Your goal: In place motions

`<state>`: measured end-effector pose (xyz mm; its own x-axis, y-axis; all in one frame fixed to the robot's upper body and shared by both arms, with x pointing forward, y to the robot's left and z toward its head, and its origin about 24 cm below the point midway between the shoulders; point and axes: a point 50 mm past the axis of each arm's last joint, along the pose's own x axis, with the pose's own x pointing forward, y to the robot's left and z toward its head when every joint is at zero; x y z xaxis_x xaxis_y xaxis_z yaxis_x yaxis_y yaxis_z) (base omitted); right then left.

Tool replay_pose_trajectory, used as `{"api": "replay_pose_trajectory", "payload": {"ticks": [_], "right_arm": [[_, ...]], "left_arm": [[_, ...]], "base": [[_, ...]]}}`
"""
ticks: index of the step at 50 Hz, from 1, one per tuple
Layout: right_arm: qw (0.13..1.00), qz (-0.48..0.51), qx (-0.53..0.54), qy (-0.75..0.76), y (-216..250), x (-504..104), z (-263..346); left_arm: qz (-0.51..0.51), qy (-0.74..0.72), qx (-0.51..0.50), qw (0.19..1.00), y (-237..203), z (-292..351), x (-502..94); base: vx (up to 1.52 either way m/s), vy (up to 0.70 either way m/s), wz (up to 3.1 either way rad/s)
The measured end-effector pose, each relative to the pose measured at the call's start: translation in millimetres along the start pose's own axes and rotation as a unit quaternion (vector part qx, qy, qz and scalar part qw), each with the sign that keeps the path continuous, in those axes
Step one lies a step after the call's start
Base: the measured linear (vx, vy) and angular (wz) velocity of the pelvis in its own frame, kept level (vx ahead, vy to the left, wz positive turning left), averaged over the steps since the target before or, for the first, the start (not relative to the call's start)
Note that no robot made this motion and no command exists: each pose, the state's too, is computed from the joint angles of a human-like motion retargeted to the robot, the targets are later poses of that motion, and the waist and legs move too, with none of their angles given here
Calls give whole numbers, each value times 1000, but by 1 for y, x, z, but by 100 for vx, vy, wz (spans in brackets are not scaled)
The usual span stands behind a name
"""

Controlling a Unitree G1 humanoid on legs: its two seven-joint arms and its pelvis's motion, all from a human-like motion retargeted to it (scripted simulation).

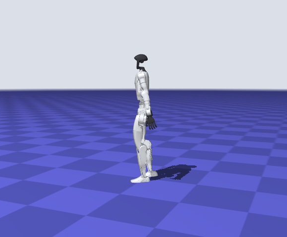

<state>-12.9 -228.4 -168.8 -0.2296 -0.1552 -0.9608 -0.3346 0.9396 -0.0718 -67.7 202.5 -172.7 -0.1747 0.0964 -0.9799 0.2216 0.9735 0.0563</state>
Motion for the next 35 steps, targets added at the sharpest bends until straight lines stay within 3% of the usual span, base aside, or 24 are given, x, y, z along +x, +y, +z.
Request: {"api": "replay_pose_trajectory", "payload": {"ticks": [8,15,20,23,28,35], "right_arm": [[997,-1,53,-49,8,-2,22],[988,-19,-3,-151,3,-18,80],[974,1,-9,-225,8,-28,110],[969,4,-12,-246,7,-32,118],[971,-42,-13,-234,-4,-27,106],[984,-78,96,-127,-4,-2,32]], "left_arm": [[63,-70,0,996,39,41,-5],[20,-50,-80,995,24,27,-2],[-4,-12,-49,999,17,8,-1],[40,-13,-29,999,18,8,-2],[113,-24,-18,993,20,25,-4],[68,-119,21,990,12,101,-14]], "base": [[-3,14,-8],[2,12,-31],[9,12,-24],[5,15,-27],[-1,19,4],[-10,19,4]]}}
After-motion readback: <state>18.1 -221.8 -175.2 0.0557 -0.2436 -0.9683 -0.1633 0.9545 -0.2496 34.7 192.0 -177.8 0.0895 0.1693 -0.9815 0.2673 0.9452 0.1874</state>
